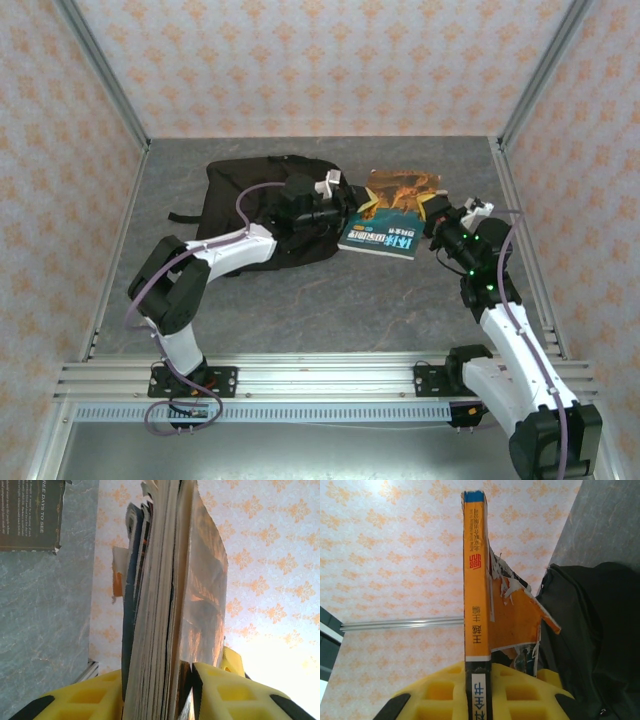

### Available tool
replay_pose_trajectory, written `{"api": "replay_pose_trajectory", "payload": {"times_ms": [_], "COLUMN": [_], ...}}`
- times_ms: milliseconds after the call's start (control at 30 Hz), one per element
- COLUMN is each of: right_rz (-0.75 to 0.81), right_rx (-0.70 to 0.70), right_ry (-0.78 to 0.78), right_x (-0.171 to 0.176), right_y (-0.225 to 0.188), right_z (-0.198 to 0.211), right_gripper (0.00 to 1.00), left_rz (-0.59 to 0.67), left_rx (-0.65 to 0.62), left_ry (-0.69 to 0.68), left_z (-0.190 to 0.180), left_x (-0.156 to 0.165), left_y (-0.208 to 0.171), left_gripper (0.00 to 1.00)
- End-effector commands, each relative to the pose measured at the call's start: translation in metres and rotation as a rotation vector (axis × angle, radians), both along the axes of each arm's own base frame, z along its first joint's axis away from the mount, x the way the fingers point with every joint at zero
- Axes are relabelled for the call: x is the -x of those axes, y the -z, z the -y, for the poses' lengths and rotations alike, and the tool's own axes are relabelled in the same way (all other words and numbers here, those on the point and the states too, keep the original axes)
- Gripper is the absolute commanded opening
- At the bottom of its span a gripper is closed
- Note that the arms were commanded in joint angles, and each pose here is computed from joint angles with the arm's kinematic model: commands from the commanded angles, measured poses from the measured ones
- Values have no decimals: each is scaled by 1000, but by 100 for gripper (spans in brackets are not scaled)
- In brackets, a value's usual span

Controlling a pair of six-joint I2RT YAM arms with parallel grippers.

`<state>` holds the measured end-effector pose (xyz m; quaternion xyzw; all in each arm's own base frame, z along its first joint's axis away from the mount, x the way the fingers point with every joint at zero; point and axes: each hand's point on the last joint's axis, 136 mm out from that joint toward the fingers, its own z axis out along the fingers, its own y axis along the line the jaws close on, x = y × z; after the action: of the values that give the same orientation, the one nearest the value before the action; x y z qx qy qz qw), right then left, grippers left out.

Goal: Pack the student bag

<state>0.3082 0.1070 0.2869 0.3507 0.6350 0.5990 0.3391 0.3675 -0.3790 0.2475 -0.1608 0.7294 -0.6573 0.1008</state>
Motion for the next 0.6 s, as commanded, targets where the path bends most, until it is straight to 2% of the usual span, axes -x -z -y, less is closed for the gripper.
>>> {"api": "replay_pose_trajectory", "payload": {"times_ms": [0,300,367,400,433,500,533,567], "right_rz": [51,-29,-42,-44,-46,-42,-39,-29], "right_rx": [38,138,144,149,159,197,215,223], "right_ry": [-146,-104,-100,-99,-94,-65,-48,-32], "right_x": [15,11,8,7,7,8,10,11], "right_y": [-11,16,19,18,18,15,12,9], "right_z": [-22,-14,-13,-13,-12,-7,-3,-1], "right_gripper": [0,0,0,4,19,63,80,89], "left_rz": [102,151,157,161,167,189,199,207], "left_rx": [27,-37,-52,-58,-65,-74,-78,-83], "left_ry": [-3,-24,-45,-56,-74,-150,-205,-284], "left_z": [-6,-19,-24,-26,-29,-39,-48,-60], "left_x": [3,14,14,14,13,8,4,-1], "left_y": [-34,-39,-40,-41,-43,-49,-53,-58], "left_gripper": [31,0,0,0,0,0,0,0]}}
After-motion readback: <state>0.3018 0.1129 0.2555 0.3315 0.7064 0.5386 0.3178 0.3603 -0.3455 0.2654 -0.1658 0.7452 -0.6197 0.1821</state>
